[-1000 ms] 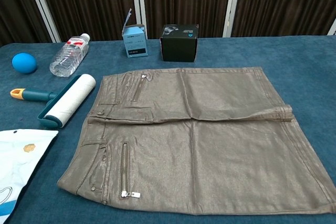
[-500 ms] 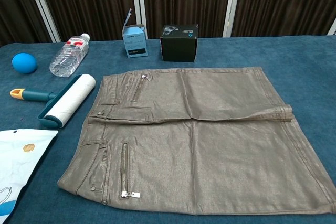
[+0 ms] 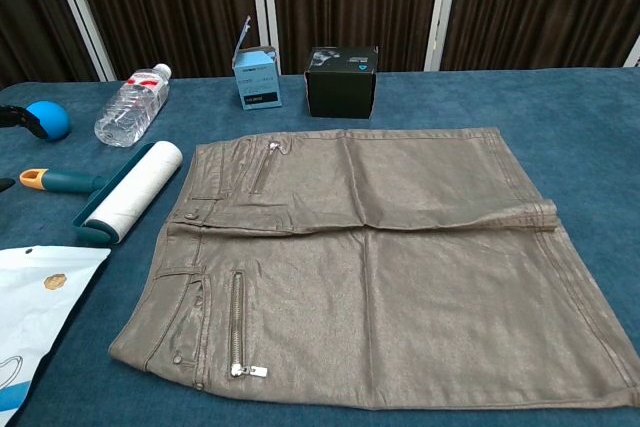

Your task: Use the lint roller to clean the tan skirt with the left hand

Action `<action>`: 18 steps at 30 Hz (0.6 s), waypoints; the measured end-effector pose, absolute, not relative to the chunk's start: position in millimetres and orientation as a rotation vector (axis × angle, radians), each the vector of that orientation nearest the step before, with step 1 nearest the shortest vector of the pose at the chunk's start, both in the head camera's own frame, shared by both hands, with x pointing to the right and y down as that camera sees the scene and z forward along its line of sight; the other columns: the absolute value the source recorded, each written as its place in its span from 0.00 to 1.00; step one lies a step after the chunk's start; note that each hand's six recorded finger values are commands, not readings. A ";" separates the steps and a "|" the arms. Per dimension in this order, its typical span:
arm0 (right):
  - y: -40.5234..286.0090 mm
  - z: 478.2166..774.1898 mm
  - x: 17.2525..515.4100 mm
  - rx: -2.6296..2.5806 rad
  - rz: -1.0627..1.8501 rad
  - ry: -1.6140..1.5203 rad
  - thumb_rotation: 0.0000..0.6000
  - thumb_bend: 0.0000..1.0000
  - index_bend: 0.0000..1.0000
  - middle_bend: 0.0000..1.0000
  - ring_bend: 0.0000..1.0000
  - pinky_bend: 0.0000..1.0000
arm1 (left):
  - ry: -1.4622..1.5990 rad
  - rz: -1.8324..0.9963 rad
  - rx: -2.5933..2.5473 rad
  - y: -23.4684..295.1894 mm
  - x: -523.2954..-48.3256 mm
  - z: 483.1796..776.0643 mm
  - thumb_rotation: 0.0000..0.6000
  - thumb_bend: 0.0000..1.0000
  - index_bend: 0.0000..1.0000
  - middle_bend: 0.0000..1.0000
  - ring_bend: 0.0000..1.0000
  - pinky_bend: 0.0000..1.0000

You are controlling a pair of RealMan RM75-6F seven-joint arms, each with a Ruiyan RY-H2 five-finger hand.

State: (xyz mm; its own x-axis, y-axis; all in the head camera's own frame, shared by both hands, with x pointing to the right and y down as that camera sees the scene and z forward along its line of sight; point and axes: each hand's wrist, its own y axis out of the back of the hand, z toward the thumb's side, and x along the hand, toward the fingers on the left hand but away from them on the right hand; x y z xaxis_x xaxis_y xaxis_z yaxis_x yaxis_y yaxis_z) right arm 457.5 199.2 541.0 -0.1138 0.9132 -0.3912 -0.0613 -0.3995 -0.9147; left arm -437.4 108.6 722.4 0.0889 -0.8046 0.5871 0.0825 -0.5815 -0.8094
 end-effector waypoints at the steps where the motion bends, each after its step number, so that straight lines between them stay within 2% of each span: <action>1: 199.5 542.3 459.5 -1.382 1.632 -0.995 1.00 0.00 0.00 0.00 0.00 0.00 | 0.714 -1.585 -1.663 108.6 -436.0 727.5 1.00 0.42 0.23 0.13 0.11 0.17; 5: 200.2 546.1 462.8 -1.369 1.657 -0.982 1.00 0.00 0.00 0.00 0.00 0.00 | 0.700 -1.587 -1.682 107.8 -430.6 742.6 1.00 0.45 0.27 0.15 0.13 0.19; 18: 199.3 550.8 470.1 -1.354 1.692 -0.985 1.00 0.00 0.00 0.00 0.00 0.00 | 0.688 -1.492 -1.760 100.3 -385.8 771.4 1.00 0.47 0.27 0.15 0.13 0.20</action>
